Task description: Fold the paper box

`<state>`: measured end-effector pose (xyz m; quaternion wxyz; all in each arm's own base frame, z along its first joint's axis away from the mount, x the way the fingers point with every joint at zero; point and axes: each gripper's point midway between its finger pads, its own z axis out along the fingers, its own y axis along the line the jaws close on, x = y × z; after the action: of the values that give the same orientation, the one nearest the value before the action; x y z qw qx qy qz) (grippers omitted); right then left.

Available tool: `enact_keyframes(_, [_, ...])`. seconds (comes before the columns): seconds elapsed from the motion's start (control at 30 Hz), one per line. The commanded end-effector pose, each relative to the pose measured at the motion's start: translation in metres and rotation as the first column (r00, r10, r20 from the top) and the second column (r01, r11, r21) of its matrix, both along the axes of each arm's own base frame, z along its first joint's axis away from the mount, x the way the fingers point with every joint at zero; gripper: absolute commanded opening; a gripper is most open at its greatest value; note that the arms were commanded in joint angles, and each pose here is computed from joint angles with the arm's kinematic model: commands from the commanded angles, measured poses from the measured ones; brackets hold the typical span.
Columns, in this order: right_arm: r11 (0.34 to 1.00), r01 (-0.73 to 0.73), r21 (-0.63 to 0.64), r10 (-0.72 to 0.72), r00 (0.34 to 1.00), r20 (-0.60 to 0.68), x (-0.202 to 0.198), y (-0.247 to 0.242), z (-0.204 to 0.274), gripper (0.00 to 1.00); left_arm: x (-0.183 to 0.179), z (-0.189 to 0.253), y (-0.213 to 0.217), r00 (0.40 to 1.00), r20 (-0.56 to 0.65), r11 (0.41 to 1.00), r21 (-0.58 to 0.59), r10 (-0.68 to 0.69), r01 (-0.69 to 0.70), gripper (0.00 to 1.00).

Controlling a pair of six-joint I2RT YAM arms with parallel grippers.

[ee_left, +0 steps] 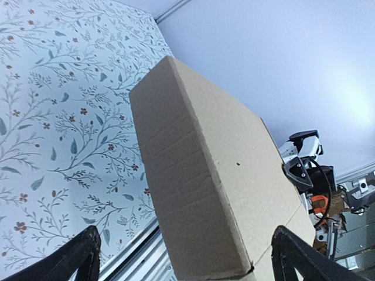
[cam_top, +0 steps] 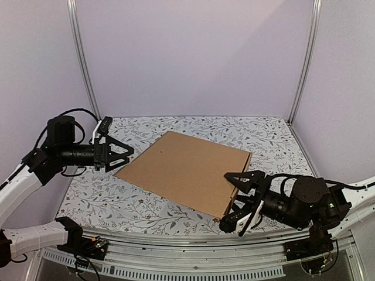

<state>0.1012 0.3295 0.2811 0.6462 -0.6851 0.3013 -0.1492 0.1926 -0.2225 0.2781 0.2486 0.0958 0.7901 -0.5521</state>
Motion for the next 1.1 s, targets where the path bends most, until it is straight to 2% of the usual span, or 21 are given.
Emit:
enact_keyframes(0.0, [0.995, 0.087, 0.051, -0.073, 0.969, -0.234, 0.005, -0.012, -0.012, 0.51, 0.007, -0.023, 0.029, 0.99, 0.06, 0.966, 0.219, 0.126, -0.136, 0.99])
enact_keyframes(0.17, [0.983, 0.154, 0.104, -0.088, 0.881, -0.465, 0.012, -0.017, -0.029, 0.47, 0.01, -0.008, 0.037, 0.977, 0.151, 0.956, 0.227, 0.153, -0.185, 1.0])
enact_keyframes(0.23, [0.983, 0.14, 0.12, -0.051, 0.832, -0.553, 0.012, -0.015, -0.036, 0.47, 0.011, -0.005, 0.04, 0.971, 0.175, 0.951, 0.234, 0.163, -0.202, 1.0])
enact_keyframes(0.33, [0.98, 0.136, 0.143, -0.004, 0.738, -0.675, 0.013, -0.011, -0.046, 0.46, 0.008, 0.001, 0.039, 0.969, 0.191, 0.957, 0.215, 0.155, -0.195, 1.0])
enact_keyframes(0.47, [0.977, 0.135, 0.168, 0.059, 0.582, -0.811, 0.021, -0.008, -0.059, 0.45, -0.008, -0.001, 0.021, 0.99, 0.14, 0.982, 0.182, 0.026, -0.052, 1.0])
enact_keyframes(0.53, [0.975, 0.13, 0.182, 0.095, 0.494, -0.864, 0.023, -0.006, -0.064, 0.44, -0.01, -0.006, 0.018, 0.99, 0.142, 0.978, 0.202, 0.015, -0.044, 1.0])
enact_keyframes(0.67, [0.967, 0.117, 0.225, 0.165, 0.381, -0.91, 0.03, 0.002, -0.071, 0.42, -0.013, -0.016, 0.016, 0.987, 0.159, 0.963, 0.263, 0.006, -0.048, 1.0])
enact_keyframes(0.83, [0.946, 0.142, 0.291, 0.255, 0.228, -0.94, 0.043, 0.009, -0.074, 0.38, -0.004, -0.037, 0.019, 0.98, 0.199, 0.898, 0.426, 0.028, -0.112, 1.0])
enact_keyframes(0.97, [0.938, 0.143, 0.316, 0.287, 0.192, -0.938, 0.045, 0.011, -0.079, 0.37, 0.015, -0.056, 0.032, 0.967, 0.24, 0.801, 0.559, 0.091, -0.214, 1.0])
enact_keyframes(1.03, [0.939, 0.149, 0.31, 0.283, 0.176, -0.943, 0.044, 0.01, -0.086, 0.37, 0.024, -0.059, 0.041, 0.954, 0.271, 0.756, 0.596, 0.129, -0.272, 1.0])
enact_keyframes(1.07, [0.94, 0.149, 0.307, 0.281, 0.173, -0.944, 0.044, 0.009, -0.089, 0.36, 0.027, -0.059, 0.041, 0.951, 0.28, 0.752, 0.597, 0.132, -0.28, 1.0])
